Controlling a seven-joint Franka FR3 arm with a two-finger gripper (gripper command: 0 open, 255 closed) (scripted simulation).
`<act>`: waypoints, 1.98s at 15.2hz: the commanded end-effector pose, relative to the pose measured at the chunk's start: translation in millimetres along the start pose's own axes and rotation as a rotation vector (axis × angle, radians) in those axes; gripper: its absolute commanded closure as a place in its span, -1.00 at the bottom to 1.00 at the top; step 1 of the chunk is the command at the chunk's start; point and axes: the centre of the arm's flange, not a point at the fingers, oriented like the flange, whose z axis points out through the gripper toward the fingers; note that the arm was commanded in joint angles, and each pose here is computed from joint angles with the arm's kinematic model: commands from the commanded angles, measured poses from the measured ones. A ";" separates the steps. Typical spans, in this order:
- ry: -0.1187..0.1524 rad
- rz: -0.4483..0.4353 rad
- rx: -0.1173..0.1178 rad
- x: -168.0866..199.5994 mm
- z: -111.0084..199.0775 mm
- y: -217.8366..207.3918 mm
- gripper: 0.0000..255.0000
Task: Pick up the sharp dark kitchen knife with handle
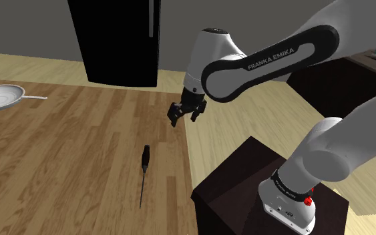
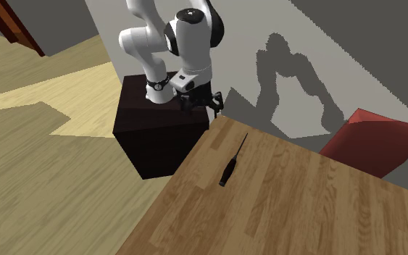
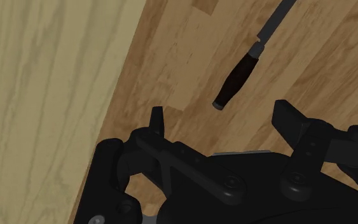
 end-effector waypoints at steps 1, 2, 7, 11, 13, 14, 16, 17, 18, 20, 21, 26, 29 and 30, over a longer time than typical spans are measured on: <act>-0.008 0.017 0.002 1.5 23.5 -11.7 -1.00; -0.012 0.025 0.002 2.9 35.2 -17.9 -1.00; -0.034 0.066 0.005 10.0 93.3 -48.6 -1.00; -0.052 0.098 0.006 15.6 139.9 -73.0 -1.00; -0.060 0.114 0.007 18.4 163.2 -85.2 -1.00; -0.065 0.122 0.008 19.8 174.8 -91.3 -1.00; -0.074 0.138 0.009 22.6 198.1 -103.4 -1.00; -0.078 0.146 0.009 24.0 209.8 -109.5 -1.00; -0.082 0.154 0.009 25.4 221.5 -115.5 -1.00; -0.087 0.164 0.010 27.0 235.0 -122.6 -1.00; -0.087 0.164 0.010 26.6 240.3 -122.1 -1.00; -0.087 0.164 0.010 24.6 266.5 -119.6 -1.00; -0.087 0.163 0.010 23.9 274.7 -118.8 -1.00; -0.087 0.164 0.010 23.9 274.1 -118.6 1.00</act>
